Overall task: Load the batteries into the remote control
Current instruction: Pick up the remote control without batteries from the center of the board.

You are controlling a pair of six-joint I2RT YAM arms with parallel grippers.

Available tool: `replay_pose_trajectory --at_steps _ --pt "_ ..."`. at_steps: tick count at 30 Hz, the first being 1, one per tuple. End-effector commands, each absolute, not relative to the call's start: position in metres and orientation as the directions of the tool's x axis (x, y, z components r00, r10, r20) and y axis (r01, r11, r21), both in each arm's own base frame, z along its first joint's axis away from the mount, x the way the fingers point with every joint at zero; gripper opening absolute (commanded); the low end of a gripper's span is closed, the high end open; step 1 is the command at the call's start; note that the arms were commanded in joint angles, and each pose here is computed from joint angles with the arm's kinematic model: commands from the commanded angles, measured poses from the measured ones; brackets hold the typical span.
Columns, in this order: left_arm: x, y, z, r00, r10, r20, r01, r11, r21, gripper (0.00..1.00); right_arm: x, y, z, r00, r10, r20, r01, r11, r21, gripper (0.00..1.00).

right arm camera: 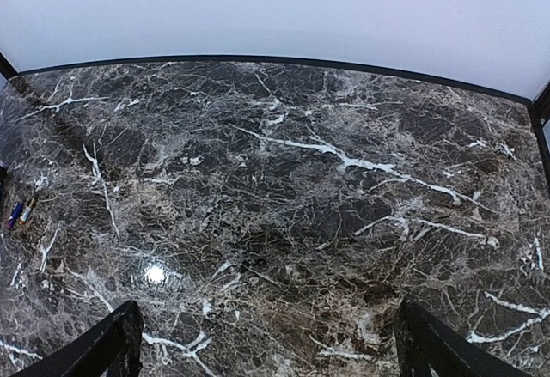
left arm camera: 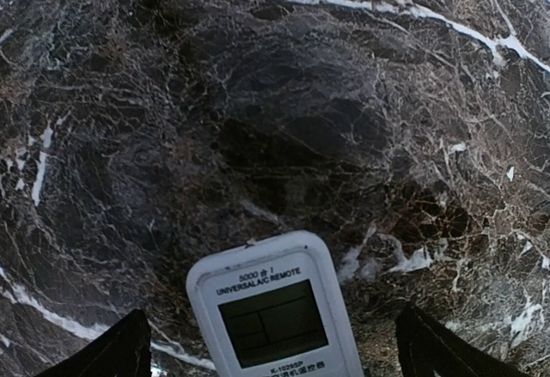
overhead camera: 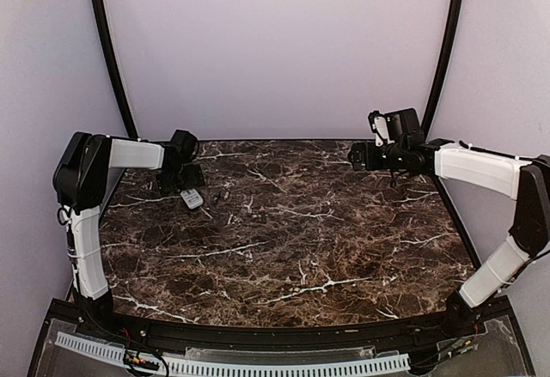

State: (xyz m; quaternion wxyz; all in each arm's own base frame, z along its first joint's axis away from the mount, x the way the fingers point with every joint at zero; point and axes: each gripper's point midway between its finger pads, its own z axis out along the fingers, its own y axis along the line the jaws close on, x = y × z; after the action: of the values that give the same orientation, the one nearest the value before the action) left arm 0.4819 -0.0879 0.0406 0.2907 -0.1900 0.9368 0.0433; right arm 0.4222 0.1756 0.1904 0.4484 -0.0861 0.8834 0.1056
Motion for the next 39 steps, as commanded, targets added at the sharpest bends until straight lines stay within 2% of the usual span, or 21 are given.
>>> replay_pose_trajectory --at_steps 1,5,11,18,21,22,23,25,29,33,34,35,36,37,39 --pt "0.473 -0.094 0.024 -0.789 -0.385 -0.480 -0.407 0.911 -0.063 0.99 0.423 0.178 0.193 -0.576 -0.064 -0.815 -0.247 0.964 0.099 0.99" --pt "0.468 -0.096 0.013 -0.800 -0.402 -0.446 -0.415 0.907 -0.073 0.97 0.422 0.179 0.194 -0.575 -0.071 -0.815 -0.250 0.964 0.092 0.99" --pt "0.461 -0.100 0.006 -0.808 -0.421 -0.412 -0.423 0.902 -0.092 0.77 0.423 0.177 0.197 -0.569 -0.073 -0.819 -0.245 0.966 0.085 0.99" --pt "0.458 -0.101 0.005 -0.810 -0.426 -0.404 -0.421 0.901 -0.106 0.45 0.422 0.176 0.203 -0.560 -0.074 -0.825 -0.247 0.966 0.081 0.99" --pt "0.460 -0.100 0.015 -0.795 -0.433 -0.425 -0.424 0.898 -0.121 0.24 0.421 0.176 0.207 -0.556 -0.077 -0.828 -0.250 0.965 0.078 0.99" --pt "0.461 -0.100 0.023 -0.783 -0.436 -0.444 -0.421 0.897 -0.137 0.20 0.421 0.176 0.209 -0.552 -0.077 -0.830 -0.252 0.965 0.078 0.99" --pt "0.461 -0.100 0.028 -0.776 -0.437 -0.455 -0.420 0.896 -0.145 0.11 0.420 0.176 0.210 -0.551 -0.080 -0.831 -0.255 0.964 0.077 0.99" --pt "0.465 -0.101 0.048 -0.750 -0.437 -0.497 -0.402 0.897 -0.181 0.01 0.418 0.177 0.216 -0.542 -0.085 -0.836 -0.268 0.960 0.077 0.99" --pt "0.468 -0.104 0.106 -0.676 -0.367 -0.638 -0.322 0.927 -0.192 0.00 0.414 0.180 0.239 -0.490 -0.090 -0.867 -0.309 0.948 0.076 0.99" --pt "0.466 -0.140 0.187 -0.544 -0.230 -0.807 -0.095 0.973 -0.213 0.00 0.397 0.197 0.287 -0.366 -0.095 -0.926 -0.443 0.893 0.084 0.99" --pt "0.460 -0.160 0.222 -0.459 -0.223 -0.860 -0.007 0.969 -0.247 0.00 0.390 0.204 0.300 -0.328 -0.099 -0.940 -0.492 0.867 0.080 0.99" --pt "0.452 -0.171 0.230 -0.434 -0.165 -0.886 0.069 0.974 -0.215 0.00 0.382 0.211 0.315 -0.282 -0.097 -0.955 -0.546 0.834 0.076 0.99" --pt "0.442 -0.194 0.272 -0.327 -0.175 -0.929 0.172 0.955 -0.241 0.00 0.372 0.220 0.330 -0.240 -0.092 -0.966 -0.601 0.796 0.074 0.99" --pt "0.432 -0.204 0.279 -0.281 -0.128 -0.951 0.236 0.951 -0.198 0.00 0.360 0.229 0.345 -0.198 -0.085 -0.976 -0.659 0.749 0.068 0.99" --pt "0.394 -0.239 0.349 -0.062 -0.174 -0.983 0.434 0.882 -0.184 0.00 0.328 0.252 0.374 -0.117 -0.067 -0.991 -0.796 0.604 0.053 0.99"
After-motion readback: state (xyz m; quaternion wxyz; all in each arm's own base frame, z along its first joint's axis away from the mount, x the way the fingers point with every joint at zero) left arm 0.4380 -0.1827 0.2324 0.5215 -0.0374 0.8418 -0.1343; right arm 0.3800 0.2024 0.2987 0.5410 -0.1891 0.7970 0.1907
